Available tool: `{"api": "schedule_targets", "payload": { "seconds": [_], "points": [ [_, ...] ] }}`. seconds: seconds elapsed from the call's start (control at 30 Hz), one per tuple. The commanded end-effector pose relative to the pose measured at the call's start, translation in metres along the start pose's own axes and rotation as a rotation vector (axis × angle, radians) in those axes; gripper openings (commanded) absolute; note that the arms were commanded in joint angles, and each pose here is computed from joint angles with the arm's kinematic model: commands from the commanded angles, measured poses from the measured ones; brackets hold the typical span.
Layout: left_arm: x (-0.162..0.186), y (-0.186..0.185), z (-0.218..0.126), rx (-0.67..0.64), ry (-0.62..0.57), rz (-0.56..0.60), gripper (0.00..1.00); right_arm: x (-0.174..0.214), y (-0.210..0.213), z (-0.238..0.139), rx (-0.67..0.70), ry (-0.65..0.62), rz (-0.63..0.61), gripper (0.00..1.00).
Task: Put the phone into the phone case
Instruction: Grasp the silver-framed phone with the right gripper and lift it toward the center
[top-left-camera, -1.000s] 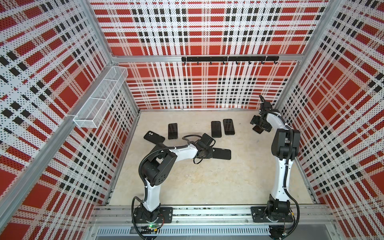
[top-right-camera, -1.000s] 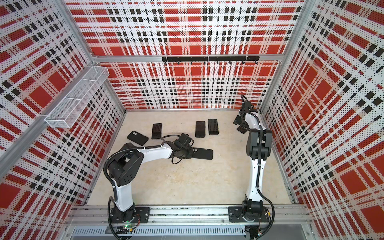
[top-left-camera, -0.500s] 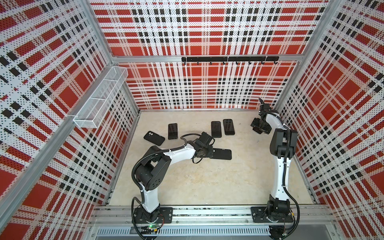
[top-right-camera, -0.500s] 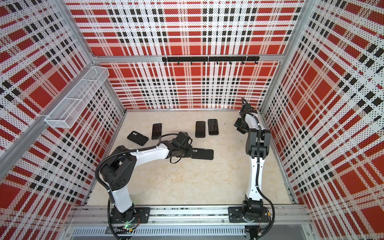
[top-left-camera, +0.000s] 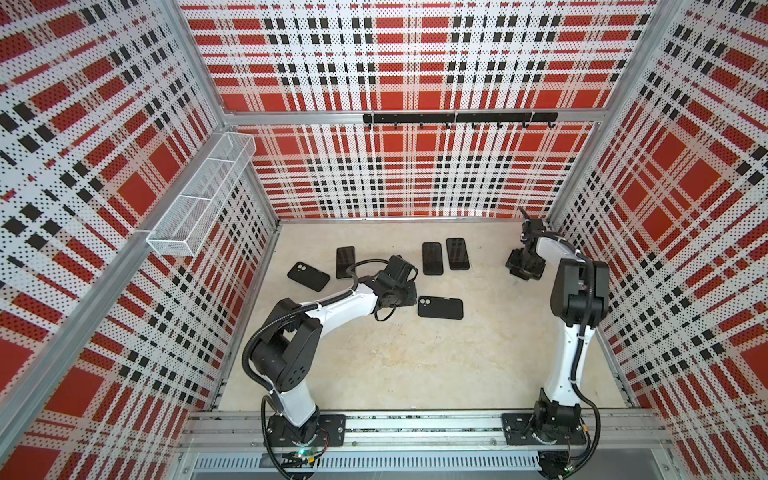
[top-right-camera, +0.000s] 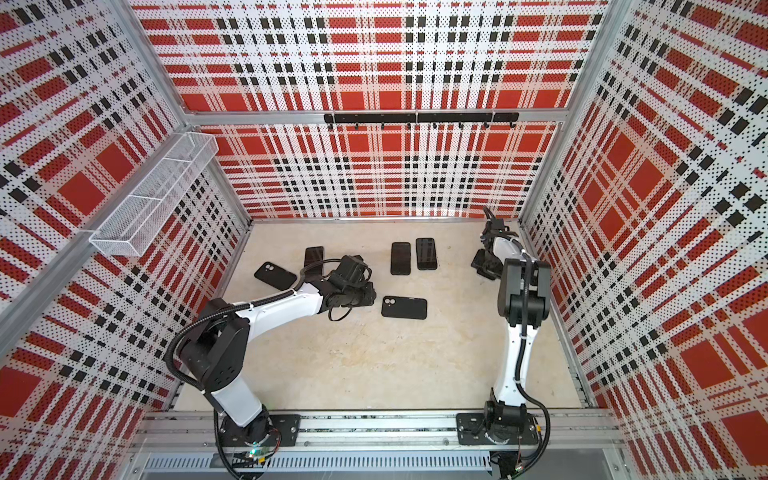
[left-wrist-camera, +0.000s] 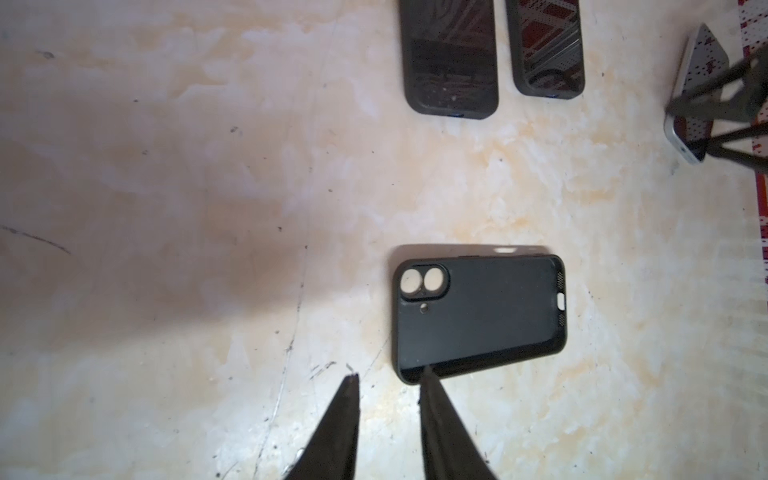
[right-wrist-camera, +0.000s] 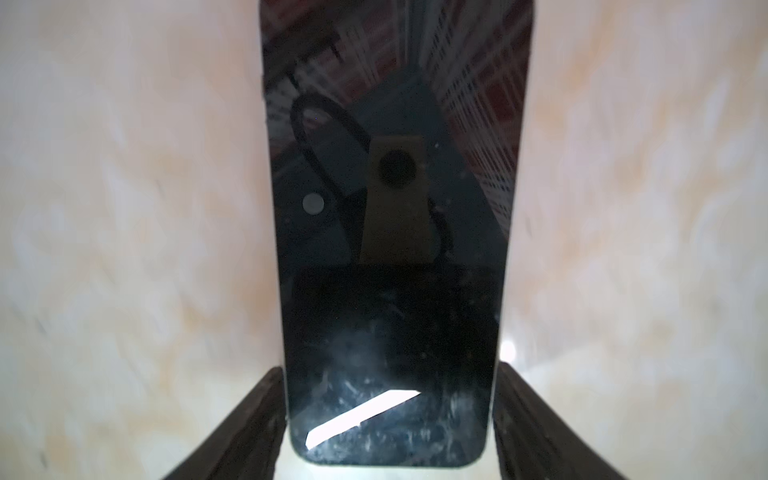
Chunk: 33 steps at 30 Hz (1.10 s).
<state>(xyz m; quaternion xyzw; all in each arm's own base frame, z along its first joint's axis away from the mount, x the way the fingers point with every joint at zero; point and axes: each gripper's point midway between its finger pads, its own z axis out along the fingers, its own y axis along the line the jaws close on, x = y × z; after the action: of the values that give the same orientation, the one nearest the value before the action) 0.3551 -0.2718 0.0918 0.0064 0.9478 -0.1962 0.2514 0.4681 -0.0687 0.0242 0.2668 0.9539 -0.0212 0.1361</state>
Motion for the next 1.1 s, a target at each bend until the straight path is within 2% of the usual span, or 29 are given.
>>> {"api": "schedule_targets", "payload": {
  "seconds": [0.0, 0.13, 0.2, 0.23, 0.53, 0.73, 0.8, 0.97, 1.07],
  "points": [
    [-0.003, 0.005, -0.008, -0.012, -0.015, 0.022, 0.29, 0.041, -0.014, -0.014, -0.015, 0.078, -0.023, 0.74],
    [-0.003, 0.001, -0.009, -0.001, -0.014, 0.026, 0.29, 0.092, -0.025, -0.025, -0.049, 0.167, -0.037, 0.77],
    [-0.002, 0.0, -0.009, 0.002, -0.015, 0.029, 0.29, 0.1, -0.028, -0.03, -0.052, 0.182, -0.049, 0.88],
    [-0.002, 0.0, -0.009, 0.002, -0.016, 0.028, 0.29, 0.097, -0.03, -0.032, -0.045, 0.173, -0.052, 0.99],
    [-0.001, -0.001, -0.01, 0.005, -0.02, 0.038, 0.29, 0.058, -0.037, -0.015, -0.004, 0.146, -0.051, 1.0],
    [-0.005, -0.003, -0.013, 0.033, -0.025, 0.036, 0.29, 0.063, -0.036, 0.001, -0.004, 0.193, -0.093, 0.94],
    [-0.008, -0.005, -0.014, 0.038, -0.031, 0.036, 0.29, 0.063, -0.037, 0.0, 0.002, 0.192, -0.106, 0.87],
    [-0.018, -0.005, -0.017, 0.063, -0.035, 0.04, 0.3, 0.057, -0.035, -0.018, -0.023, 0.158, -0.16, 0.6],
    [-0.031, -0.005, -0.025, 0.104, -0.048, 0.04, 0.31, 0.055, -0.019, -0.038, -0.105, 0.125, -0.257, 0.6]
  ]
}}
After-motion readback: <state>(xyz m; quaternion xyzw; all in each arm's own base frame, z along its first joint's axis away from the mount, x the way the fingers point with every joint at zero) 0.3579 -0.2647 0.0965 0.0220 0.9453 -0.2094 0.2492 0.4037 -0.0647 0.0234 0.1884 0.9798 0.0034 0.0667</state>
